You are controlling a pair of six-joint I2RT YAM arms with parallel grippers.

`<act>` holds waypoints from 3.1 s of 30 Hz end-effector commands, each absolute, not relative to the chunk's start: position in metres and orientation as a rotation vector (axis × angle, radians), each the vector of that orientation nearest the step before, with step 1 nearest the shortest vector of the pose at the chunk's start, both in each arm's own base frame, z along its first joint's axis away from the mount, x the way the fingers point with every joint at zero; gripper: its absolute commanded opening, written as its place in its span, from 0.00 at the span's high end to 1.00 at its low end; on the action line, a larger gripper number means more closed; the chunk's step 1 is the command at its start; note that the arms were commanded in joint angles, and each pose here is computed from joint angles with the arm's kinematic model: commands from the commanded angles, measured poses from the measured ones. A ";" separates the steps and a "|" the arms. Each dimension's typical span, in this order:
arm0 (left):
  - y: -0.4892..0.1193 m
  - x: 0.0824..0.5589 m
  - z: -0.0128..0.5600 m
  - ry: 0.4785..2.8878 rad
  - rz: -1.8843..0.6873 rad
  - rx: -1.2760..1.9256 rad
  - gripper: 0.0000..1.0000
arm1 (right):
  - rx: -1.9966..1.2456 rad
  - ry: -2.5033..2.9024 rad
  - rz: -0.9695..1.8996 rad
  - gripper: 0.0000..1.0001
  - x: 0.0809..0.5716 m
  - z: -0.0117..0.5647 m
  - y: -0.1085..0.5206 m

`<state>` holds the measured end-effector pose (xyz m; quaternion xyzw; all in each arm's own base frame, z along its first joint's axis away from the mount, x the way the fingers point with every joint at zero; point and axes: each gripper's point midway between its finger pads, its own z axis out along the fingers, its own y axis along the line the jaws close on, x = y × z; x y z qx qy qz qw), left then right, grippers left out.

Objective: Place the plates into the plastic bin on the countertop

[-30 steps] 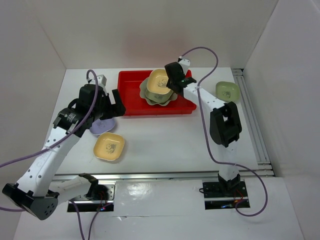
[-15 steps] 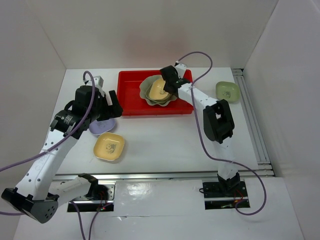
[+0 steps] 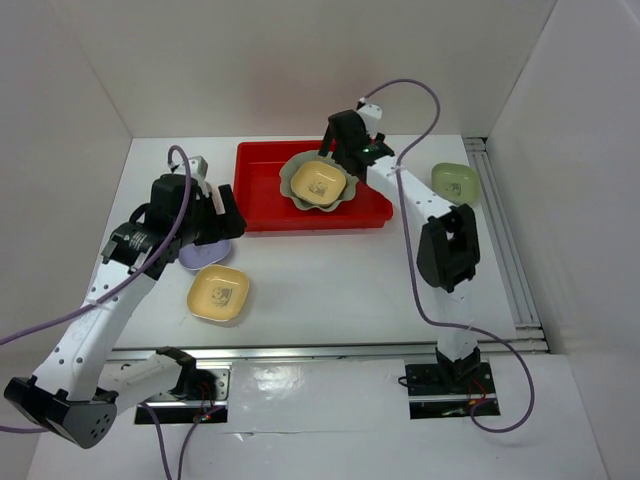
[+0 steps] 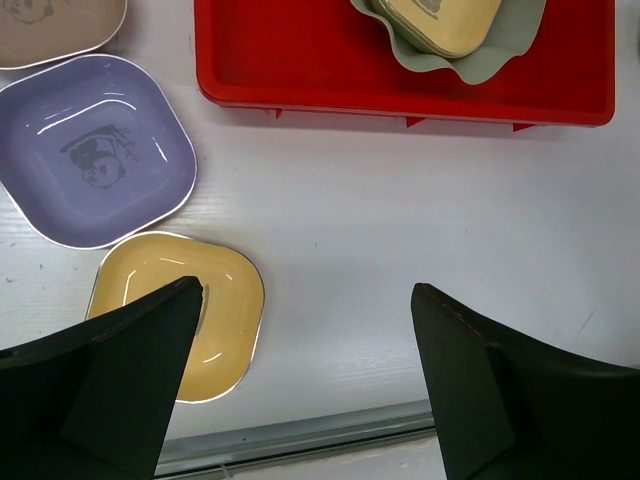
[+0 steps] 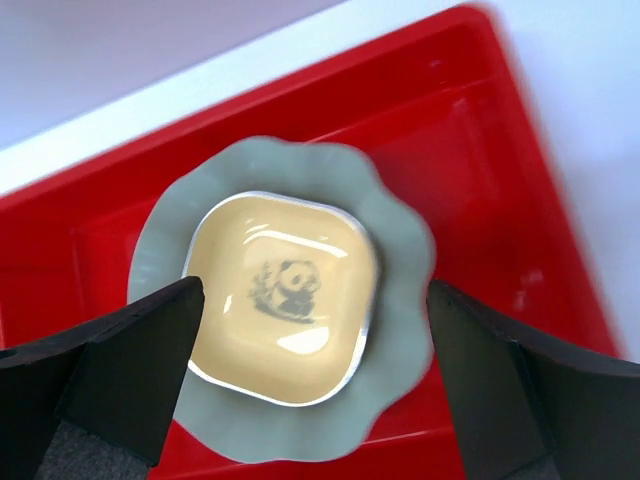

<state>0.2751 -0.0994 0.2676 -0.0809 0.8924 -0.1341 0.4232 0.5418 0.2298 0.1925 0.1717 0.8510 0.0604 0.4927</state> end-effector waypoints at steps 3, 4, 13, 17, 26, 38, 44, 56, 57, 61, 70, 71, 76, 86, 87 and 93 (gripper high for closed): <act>-0.097 0.274 0.278 2.179 -0.354 -0.165 0.01 | 0.695 1.931 0.045 0.01 0.531 0.262 0.063; -0.100 0.273 0.278 2.184 -0.376 -0.153 0.01 | 0.732 1.983 0.012 0.01 0.522 0.233 0.039; -0.126 0.272 0.268 2.192 -0.530 -0.070 0.01 | 0.806 2.066 -0.232 0.01 0.511 0.184 -0.097; -0.129 0.269 0.255 2.221 -0.544 -0.048 0.01 | 0.876 2.126 -0.315 0.01 0.512 0.151 -0.133; -0.129 0.264 0.245 2.222 -0.550 -0.031 0.01 | 0.979 2.168 -0.405 0.09 0.501 0.097 -0.154; -0.130 0.263 0.247 2.200 -0.561 -0.013 0.01 | 1.005 2.181 -0.381 0.23 0.499 0.050 -0.145; -0.130 0.262 0.243 2.210 -0.558 -0.014 0.01 | 0.978 2.182 -0.398 0.51 0.505 0.044 -0.140; -0.130 0.262 0.236 2.230 -0.553 -0.016 0.01 | 0.935 2.179 -0.366 1.00 0.517 0.048 -0.094; -0.128 0.263 0.235 2.228 -0.542 -0.022 0.01 | 0.939 2.171 -0.352 1.00 0.517 0.055 -0.088; -0.126 0.262 0.234 2.225 -0.529 -0.029 0.01 | 0.934 2.076 -0.374 1.00 0.528 0.107 -0.083; -0.124 0.263 0.234 2.224 -0.519 -0.035 0.01 | 0.969 1.850 -0.608 1.00 0.508 0.214 -0.100; -0.124 0.263 0.234 2.224 -0.519 -0.035 0.01 | 0.972 1.841 -0.620 1.00 0.507 0.218 -0.102; -0.123 0.263 0.234 2.223 -0.509 -0.040 0.01 | 0.911 1.810 -0.498 1.00 0.506 0.248 -0.073; -0.105 0.270 0.231 2.216 -0.425 -0.145 0.01 | 0.470 1.885 0.022 1.00 0.531 0.277 0.106; -0.101 0.273 0.229 2.222 -0.412 -0.175 0.01 | 0.449 1.905 0.027 1.00 0.535 0.264 0.118; -0.080 0.277 0.225 2.230 -0.328 -0.264 0.01 | 0.437 1.939 0.051 1.00 0.546 0.225 0.190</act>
